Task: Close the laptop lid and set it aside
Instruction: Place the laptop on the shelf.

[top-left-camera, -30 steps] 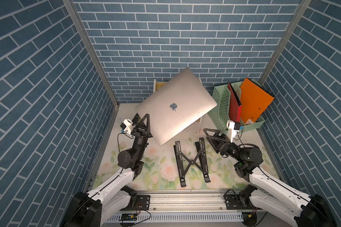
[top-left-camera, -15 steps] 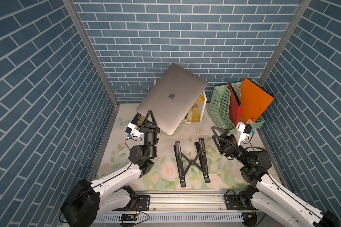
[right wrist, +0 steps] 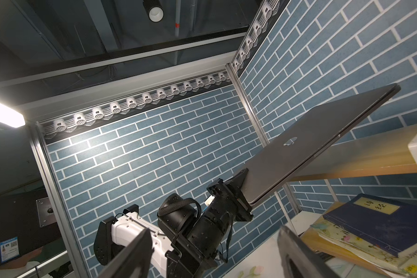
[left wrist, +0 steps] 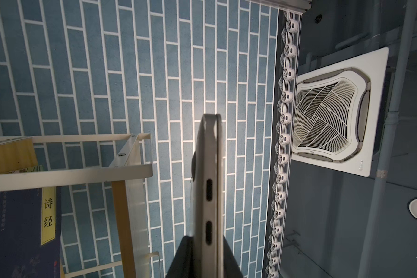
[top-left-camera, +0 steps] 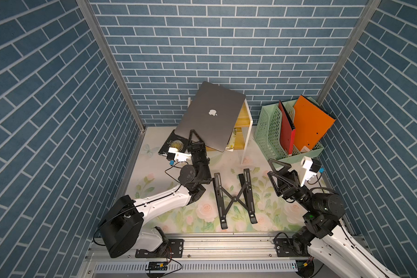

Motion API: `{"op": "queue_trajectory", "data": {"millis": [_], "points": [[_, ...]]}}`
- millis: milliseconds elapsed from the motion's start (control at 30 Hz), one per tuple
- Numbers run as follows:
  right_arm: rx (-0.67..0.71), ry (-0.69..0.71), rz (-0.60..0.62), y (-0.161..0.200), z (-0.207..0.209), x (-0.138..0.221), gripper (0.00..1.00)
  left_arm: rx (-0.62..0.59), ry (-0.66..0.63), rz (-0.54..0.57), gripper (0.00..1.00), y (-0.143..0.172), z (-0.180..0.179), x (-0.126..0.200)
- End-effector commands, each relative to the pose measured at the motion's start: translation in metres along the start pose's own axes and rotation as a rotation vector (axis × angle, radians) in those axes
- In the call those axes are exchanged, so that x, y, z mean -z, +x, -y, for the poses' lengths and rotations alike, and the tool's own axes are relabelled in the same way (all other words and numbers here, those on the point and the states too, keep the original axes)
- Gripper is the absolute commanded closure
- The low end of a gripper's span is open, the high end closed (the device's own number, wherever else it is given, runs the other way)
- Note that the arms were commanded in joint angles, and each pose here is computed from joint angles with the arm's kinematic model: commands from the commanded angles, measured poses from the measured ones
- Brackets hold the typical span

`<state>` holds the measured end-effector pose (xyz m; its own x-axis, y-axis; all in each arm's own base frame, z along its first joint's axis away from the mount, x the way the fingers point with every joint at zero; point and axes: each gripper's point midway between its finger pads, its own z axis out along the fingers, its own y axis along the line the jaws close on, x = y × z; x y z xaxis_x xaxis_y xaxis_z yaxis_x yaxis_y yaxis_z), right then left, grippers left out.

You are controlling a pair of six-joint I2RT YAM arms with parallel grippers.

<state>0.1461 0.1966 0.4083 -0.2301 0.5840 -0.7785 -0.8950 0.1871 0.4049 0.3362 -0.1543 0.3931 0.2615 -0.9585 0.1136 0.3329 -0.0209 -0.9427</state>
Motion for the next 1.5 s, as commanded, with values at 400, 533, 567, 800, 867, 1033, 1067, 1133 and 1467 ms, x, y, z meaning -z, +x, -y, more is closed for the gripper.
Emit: {"op": "queue_trajectory", "data": {"millis": [400,533,567,800,867,1033,1067,1133,1467], "points": [[0.066,0.020,-0.034,0.000,-0.007,0.012,0.17,0.124,-0.008,0.152,0.98,0.025,0.039,-0.020],[0.080,0.030,-0.038,-0.003,-0.011,0.015,0.16,0.065,-0.044,0.175,0.98,0.034,0.033,-0.022],[0.083,0.030,-0.039,-0.003,-0.012,0.016,0.16,0.056,-0.048,0.177,0.97,0.035,0.033,-0.022],[0.088,0.039,-0.041,-0.004,-0.012,0.018,0.16,0.015,-0.056,0.150,0.84,0.053,0.024,-0.021],[0.087,0.039,-0.041,-0.003,-0.012,0.018,0.16,0.009,-0.051,0.137,0.74,0.056,0.019,-0.019],[0.087,0.041,-0.043,-0.003,-0.011,0.018,0.15,0.016,-0.020,0.099,0.48,0.059,0.010,-0.014],[0.088,0.040,-0.043,-0.004,-0.012,0.018,0.15,0.012,-0.018,0.092,0.43,0.059,0.009,-0.013],[0.087,0.043,-0.047,-0.003,-0.011,0.017,0.15,0.010,-0.010,0.079,0.38,0.058,0.009,-0.010],[0.087,0.055,-0.049,-0.001,-0.005,0.014,0.15,-0.061,-0.027,-0.007,0.13,0.052,-0.008,0.005]]}}
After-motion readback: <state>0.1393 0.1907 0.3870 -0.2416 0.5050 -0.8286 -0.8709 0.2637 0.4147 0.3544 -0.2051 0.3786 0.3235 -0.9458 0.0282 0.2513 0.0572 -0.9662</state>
